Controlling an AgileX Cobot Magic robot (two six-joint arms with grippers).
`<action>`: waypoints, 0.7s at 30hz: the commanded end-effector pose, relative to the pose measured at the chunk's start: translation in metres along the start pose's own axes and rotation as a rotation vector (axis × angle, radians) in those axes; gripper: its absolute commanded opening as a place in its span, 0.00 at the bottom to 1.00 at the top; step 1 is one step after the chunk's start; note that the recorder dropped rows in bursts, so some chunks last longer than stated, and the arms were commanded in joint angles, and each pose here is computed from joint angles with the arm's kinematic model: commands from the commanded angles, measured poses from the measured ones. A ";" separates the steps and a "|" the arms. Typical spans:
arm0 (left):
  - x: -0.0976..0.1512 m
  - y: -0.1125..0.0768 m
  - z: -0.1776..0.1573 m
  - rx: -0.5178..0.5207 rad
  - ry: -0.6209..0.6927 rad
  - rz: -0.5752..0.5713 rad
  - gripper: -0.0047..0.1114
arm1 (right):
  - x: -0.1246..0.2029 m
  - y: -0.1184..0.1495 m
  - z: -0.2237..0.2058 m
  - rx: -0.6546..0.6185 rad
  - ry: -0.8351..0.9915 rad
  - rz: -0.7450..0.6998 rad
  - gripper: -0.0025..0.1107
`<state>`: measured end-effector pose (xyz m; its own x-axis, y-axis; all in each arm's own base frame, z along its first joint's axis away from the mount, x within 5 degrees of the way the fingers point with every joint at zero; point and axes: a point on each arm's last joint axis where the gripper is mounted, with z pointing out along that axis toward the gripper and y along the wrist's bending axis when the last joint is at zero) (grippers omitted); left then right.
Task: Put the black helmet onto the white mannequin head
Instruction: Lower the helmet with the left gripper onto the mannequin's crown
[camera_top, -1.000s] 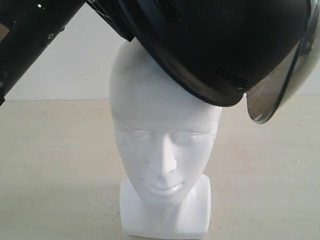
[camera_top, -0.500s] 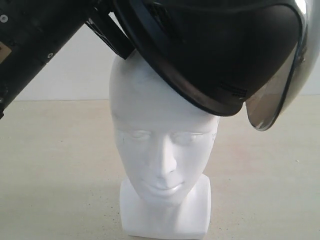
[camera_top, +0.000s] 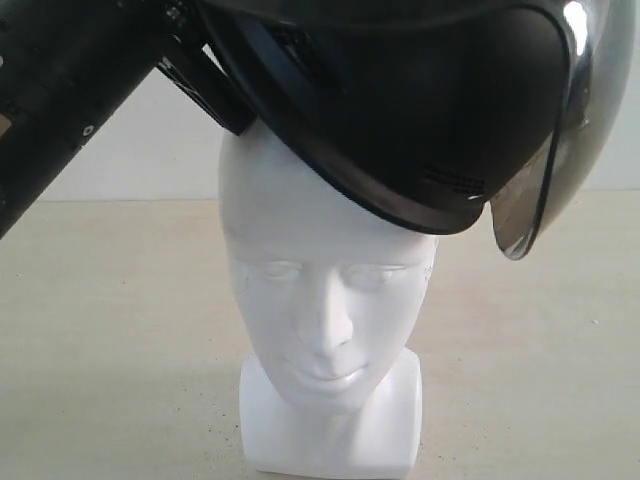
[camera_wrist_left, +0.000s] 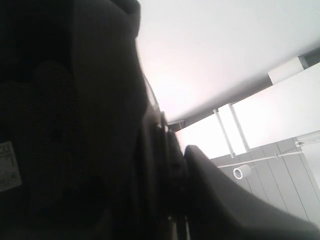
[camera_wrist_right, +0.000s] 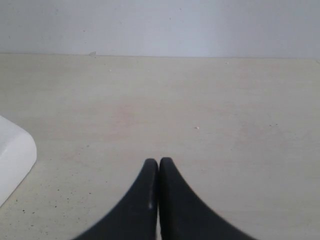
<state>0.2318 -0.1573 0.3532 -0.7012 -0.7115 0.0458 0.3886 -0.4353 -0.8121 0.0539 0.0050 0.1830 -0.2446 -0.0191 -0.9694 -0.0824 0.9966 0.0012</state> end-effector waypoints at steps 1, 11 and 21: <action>0.000 -0.019 -0.001 0.100 -0.015 -0.012 0.08 | -0.001 0.000 0.000 -0.002 -0.013 -0.005 0.02; 0.000 -0.025 -0.005 0.112 -0.024 0.038 0.08 | -0.001 0.000 0.000 -0.002 -0.013 -0.005 0.02; -0.011 -0.024 -0.013 0.089 -0.036 0.078 0.08 | -0.001 0.000 0.000 -0.002 -0.013 -0.005 0.02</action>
<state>0.2285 -0.1440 0.3503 -0.6679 -0.7442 0.0107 0.4159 -0.3852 -0.8238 0.0539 0.0050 0.1830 -0.2446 -0.0191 -0.9694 -0.0824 0.9966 0.0012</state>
